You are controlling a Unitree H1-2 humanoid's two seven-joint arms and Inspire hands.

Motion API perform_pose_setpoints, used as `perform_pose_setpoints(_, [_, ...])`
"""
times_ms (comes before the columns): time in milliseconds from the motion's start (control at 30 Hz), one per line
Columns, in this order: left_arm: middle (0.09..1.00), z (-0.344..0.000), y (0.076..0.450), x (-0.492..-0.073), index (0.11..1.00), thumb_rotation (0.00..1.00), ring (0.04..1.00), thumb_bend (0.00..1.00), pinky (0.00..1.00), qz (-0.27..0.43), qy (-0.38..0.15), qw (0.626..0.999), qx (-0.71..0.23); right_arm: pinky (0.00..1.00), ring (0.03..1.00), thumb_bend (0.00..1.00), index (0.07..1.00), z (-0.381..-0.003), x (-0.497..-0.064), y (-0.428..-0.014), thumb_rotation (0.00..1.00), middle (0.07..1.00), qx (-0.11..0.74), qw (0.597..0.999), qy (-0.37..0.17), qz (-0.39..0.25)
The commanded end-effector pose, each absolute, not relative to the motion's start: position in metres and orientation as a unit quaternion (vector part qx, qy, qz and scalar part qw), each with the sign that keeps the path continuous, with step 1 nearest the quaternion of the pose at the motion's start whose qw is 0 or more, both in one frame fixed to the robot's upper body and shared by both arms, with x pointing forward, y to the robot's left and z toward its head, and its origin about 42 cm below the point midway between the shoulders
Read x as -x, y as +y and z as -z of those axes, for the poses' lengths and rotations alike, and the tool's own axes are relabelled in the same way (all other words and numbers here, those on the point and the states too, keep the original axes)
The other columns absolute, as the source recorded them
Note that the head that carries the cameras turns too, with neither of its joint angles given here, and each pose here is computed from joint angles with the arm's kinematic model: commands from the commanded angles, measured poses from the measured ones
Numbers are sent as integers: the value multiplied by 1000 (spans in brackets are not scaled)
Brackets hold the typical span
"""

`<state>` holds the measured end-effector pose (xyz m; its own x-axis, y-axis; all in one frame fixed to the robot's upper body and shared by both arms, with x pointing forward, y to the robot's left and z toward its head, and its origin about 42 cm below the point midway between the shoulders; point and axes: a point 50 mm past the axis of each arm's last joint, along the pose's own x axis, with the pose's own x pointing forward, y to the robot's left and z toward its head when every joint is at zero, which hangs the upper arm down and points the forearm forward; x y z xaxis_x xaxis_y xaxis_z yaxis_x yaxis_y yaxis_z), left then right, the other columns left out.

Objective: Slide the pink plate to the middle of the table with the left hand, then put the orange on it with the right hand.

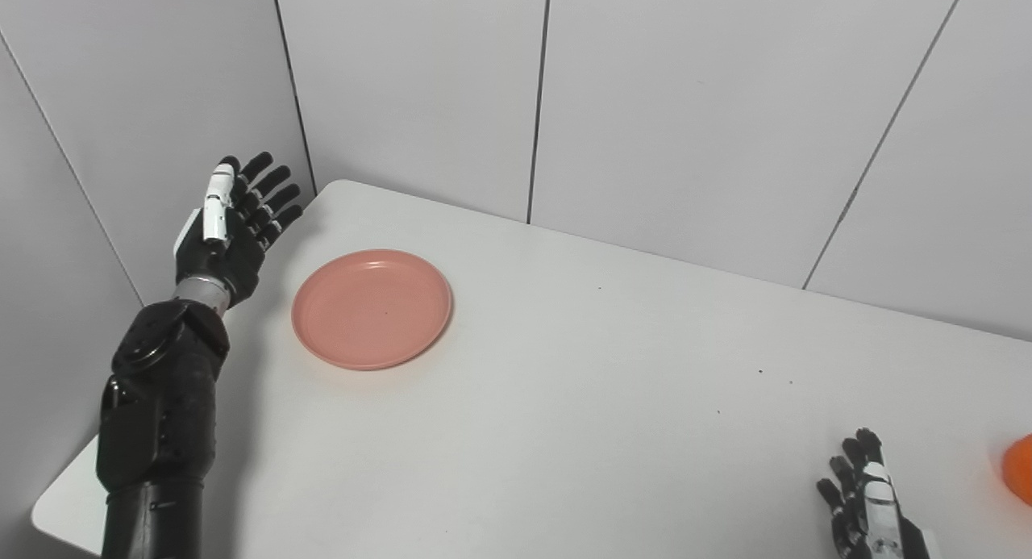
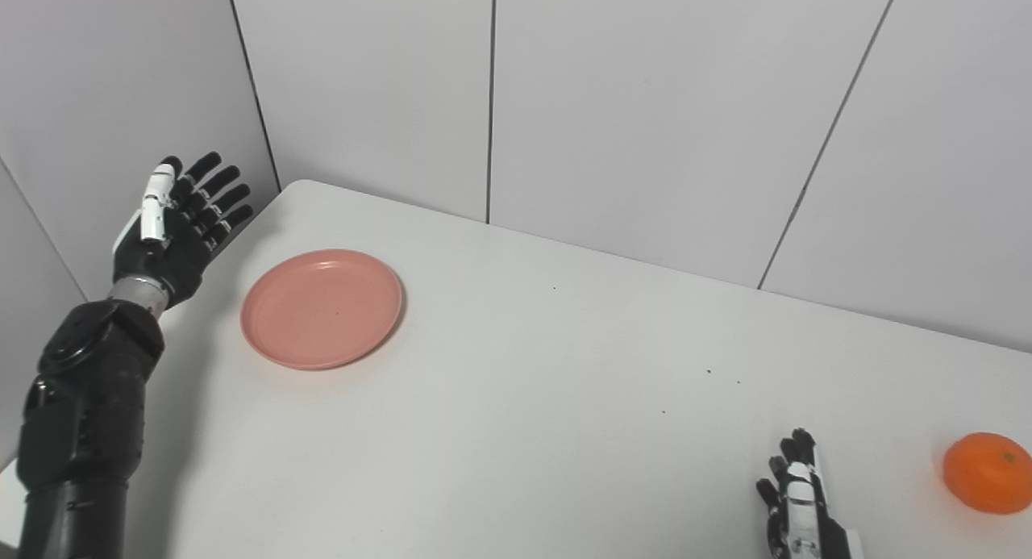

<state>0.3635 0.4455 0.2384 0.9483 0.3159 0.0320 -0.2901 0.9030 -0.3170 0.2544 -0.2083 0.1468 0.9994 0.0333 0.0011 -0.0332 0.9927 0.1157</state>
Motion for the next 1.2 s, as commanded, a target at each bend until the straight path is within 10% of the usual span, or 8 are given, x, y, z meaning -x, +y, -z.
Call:
perform_pose_setpoints(0, [881,-260,453,-365,870,1000,873,261,877,-140,-77,978,137,1000,1000,84,1000,-158,-257,-209,1000,1000,-62,998,-26,-20])
perform_pose_setpoints(1167, [892,-218,450,-364,879,1000,888,262,899,-138,-41,981,133,1000,1000,78,1000,-161,-256,-212,1000,1000,-64,997,-29,-20])
